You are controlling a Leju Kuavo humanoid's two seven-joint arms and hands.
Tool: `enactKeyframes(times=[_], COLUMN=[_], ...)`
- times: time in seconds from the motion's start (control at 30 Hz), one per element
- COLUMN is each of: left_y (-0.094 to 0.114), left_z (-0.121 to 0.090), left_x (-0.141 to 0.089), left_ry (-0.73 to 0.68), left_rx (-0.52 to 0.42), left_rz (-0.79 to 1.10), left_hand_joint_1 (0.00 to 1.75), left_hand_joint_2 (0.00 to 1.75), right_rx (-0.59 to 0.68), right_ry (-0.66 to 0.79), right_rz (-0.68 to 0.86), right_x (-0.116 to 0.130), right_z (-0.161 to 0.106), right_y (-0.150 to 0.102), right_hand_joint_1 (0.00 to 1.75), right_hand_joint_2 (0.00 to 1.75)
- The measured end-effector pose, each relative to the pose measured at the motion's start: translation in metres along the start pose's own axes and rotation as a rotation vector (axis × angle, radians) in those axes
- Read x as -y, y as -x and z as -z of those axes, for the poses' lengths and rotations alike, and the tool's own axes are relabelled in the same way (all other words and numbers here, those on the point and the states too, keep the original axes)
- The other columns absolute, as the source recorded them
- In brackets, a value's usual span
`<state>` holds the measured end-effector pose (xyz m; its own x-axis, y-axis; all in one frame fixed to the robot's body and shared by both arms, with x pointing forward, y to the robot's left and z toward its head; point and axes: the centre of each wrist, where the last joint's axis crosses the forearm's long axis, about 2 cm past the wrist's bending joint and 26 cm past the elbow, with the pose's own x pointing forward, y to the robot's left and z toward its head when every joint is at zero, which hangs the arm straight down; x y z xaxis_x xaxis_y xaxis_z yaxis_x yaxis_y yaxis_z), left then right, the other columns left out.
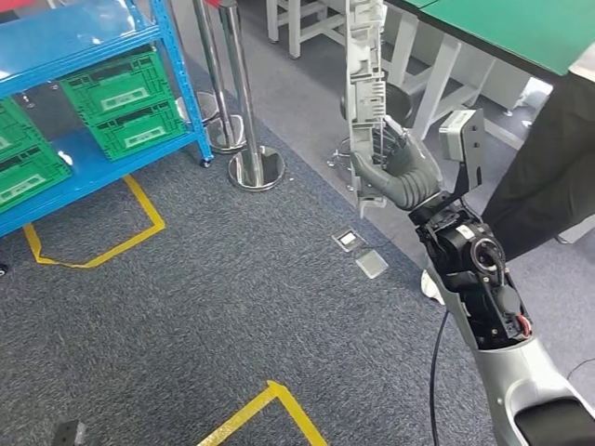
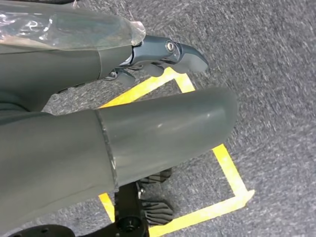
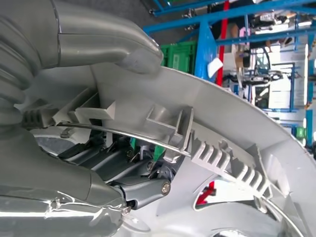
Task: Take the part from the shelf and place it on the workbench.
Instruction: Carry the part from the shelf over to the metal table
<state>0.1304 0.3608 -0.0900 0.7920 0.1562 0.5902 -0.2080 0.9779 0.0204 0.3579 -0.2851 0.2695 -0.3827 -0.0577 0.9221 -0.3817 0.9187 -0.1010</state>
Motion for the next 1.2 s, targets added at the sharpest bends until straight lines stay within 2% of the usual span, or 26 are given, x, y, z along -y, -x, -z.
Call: enactKeyframes(times=[1.2], left_y=[-0.0040], left_z=[0.0014], left_x=[0.0010], left_ry=[0.010], left_rx=[0.002], left_rz=[0.018], left_hand_joint_1=[0.00], left_hand_joint_2=[0.00], right_rx=[-0.008], right_ry=[0.003], right_rz=[-0.004], right_x=[-0.0005], right_z=[-0.0030], right_y=[-0.0015], right_hand_joint_1=[1.75], right_hand_joint_2=[1.75])
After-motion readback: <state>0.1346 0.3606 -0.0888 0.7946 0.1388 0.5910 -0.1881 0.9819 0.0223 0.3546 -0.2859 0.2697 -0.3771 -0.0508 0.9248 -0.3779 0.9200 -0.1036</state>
